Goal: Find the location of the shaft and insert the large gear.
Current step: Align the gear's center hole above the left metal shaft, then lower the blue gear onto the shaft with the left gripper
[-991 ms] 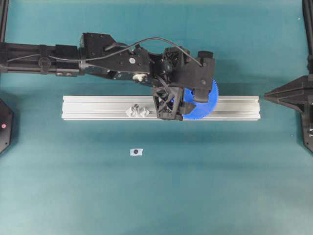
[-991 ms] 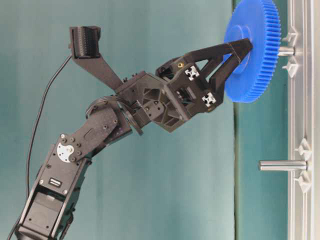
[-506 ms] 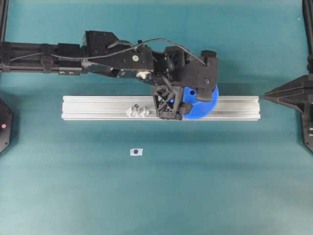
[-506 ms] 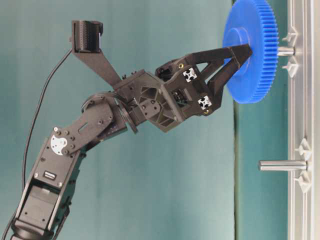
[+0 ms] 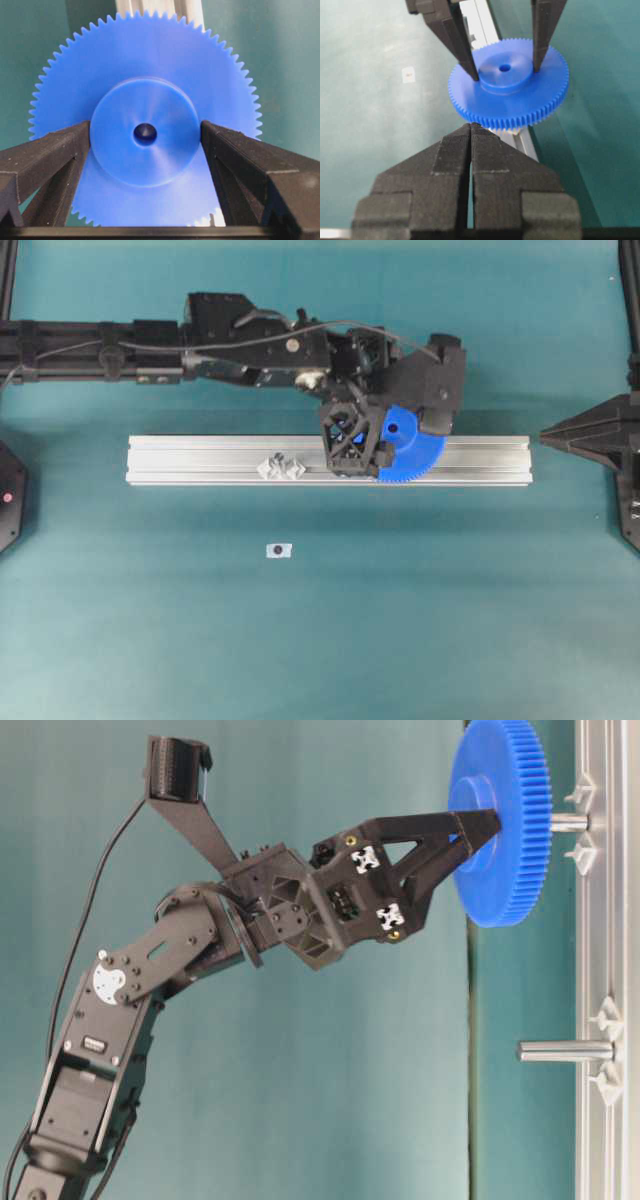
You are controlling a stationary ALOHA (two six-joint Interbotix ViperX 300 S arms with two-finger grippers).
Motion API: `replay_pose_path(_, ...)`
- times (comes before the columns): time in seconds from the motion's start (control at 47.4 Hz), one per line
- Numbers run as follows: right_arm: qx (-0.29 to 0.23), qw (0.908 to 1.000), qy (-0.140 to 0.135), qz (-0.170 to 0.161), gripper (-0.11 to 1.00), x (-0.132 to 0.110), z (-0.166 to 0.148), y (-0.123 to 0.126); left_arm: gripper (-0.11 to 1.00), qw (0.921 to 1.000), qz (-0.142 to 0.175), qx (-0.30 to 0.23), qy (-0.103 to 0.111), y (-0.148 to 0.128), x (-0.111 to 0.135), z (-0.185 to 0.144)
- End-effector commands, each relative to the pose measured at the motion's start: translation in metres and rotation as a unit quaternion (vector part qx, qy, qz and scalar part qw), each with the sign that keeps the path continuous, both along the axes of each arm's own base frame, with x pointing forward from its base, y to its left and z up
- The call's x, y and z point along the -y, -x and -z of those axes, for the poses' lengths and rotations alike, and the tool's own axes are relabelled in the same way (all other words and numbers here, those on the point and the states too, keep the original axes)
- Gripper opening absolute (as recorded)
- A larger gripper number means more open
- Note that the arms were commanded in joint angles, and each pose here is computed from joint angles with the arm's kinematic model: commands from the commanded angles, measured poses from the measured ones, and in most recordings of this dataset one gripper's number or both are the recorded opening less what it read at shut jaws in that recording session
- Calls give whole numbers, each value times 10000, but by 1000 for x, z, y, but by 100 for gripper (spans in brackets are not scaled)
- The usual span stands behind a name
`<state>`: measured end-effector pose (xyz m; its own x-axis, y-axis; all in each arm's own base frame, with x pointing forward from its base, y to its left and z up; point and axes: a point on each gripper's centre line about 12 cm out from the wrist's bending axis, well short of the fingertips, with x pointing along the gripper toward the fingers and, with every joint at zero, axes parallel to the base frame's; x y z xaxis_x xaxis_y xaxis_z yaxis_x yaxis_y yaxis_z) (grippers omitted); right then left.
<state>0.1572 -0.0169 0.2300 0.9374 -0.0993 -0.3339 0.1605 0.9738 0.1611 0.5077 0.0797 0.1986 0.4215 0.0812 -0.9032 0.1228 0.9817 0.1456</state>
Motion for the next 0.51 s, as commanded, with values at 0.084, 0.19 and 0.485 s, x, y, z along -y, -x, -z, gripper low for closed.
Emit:
replay_pose_path(0.084, 50, 10000, -31, 21, 0, 0, -3, -2, 92, 9999, 80, 100, -94, -5, -4, -19)
replay_pose_path(0.19, 48, 10000, -16, 18, 0, 1, -3, -2, 92, 9998, 111, 123, -97, -7, -2, -21)
replay_pose_path(0.485, 47, 10000, -8, 17, 0, 1, -3, -2, 92, 9994, 225, 238, -110, -13, 11, -29)
